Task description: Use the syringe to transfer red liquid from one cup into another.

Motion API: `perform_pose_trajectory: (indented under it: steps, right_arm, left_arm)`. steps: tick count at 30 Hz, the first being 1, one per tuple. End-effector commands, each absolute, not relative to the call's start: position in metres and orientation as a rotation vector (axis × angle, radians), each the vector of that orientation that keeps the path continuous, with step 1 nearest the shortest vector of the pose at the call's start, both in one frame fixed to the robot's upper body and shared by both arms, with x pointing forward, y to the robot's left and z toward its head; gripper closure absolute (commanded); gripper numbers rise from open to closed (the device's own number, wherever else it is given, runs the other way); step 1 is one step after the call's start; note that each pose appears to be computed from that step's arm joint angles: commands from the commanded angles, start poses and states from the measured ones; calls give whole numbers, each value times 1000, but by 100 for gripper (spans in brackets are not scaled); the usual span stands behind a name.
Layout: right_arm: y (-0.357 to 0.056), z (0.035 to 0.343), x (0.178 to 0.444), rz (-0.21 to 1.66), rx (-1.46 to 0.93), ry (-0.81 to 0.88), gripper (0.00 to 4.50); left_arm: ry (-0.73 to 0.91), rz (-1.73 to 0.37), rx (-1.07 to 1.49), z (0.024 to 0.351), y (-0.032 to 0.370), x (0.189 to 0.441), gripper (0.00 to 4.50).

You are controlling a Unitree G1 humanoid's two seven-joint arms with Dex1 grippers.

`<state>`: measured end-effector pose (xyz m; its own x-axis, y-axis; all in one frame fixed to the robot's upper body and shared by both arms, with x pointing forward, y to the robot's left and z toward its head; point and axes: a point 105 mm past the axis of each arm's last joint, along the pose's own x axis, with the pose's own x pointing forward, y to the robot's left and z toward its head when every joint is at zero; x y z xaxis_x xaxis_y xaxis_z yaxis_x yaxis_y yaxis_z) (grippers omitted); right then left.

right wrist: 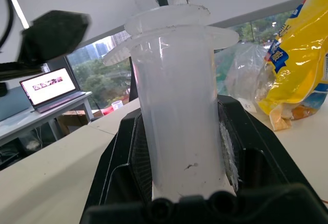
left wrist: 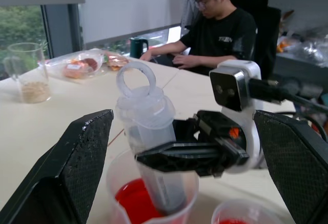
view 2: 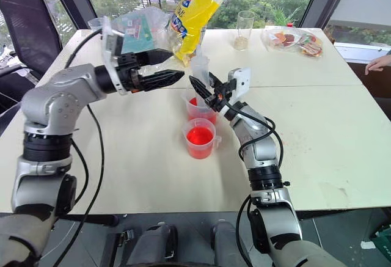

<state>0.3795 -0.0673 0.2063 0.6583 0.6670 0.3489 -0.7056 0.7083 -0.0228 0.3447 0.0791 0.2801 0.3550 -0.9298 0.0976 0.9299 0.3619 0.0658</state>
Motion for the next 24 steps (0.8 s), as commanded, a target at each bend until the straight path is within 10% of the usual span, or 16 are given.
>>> perform_pose_trajectory:
  steps: [1,24]
  right_arm:
    - [-64,198,380,795,100,-315,311]
    - [-58,192,381,850,4,-278,311]
  left_arm:
    - [-178,-1223,29,292,71,346,0]
    - [-150,-1317,-43,287,40,355,0]
